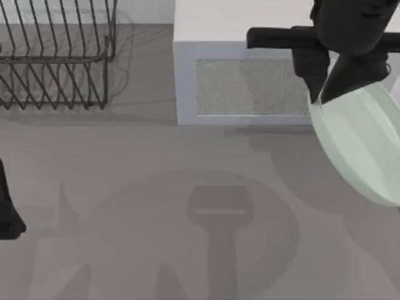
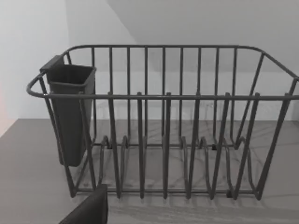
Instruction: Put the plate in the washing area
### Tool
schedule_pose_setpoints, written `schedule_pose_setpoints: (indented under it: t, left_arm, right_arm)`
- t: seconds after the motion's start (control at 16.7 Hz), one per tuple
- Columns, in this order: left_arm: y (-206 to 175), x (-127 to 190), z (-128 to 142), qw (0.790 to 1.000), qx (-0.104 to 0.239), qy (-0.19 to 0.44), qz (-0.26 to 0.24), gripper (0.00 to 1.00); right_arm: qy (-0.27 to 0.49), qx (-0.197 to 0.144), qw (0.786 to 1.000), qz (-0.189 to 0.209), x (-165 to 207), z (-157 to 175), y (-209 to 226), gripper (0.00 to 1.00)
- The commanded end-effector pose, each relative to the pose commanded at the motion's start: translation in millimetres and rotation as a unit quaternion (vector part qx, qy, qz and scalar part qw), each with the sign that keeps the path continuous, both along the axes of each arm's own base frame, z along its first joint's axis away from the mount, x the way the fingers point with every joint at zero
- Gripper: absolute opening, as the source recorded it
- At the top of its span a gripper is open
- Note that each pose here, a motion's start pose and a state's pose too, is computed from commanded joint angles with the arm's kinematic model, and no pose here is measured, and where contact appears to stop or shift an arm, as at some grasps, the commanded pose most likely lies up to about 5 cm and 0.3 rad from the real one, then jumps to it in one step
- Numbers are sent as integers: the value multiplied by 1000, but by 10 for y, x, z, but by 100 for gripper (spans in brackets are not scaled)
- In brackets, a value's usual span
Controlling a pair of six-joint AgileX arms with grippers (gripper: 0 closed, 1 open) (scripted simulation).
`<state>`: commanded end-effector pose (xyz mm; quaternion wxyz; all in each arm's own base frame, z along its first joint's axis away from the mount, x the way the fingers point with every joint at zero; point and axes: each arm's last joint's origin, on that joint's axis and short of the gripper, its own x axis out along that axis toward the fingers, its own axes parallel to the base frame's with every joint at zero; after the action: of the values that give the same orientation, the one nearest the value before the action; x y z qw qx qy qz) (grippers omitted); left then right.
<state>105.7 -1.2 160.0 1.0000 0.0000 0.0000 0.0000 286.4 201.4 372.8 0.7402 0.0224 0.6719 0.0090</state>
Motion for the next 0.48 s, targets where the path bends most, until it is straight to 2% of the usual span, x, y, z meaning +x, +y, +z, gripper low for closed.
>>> schedule_pose_setpoints:
  t: [0.3, 0.48]
  left_arm:
    - [0, 0, 0, 1000, 0, 0, 0, 100]
    - [0, 0, 0, 1000, 0, 0, 0, 100]
  right_arm:
    - [0, 0, 1000, 1, -3, -2, 12, 0]
    - [-29, 26, 999, -31, 81, 173, -190, 0]
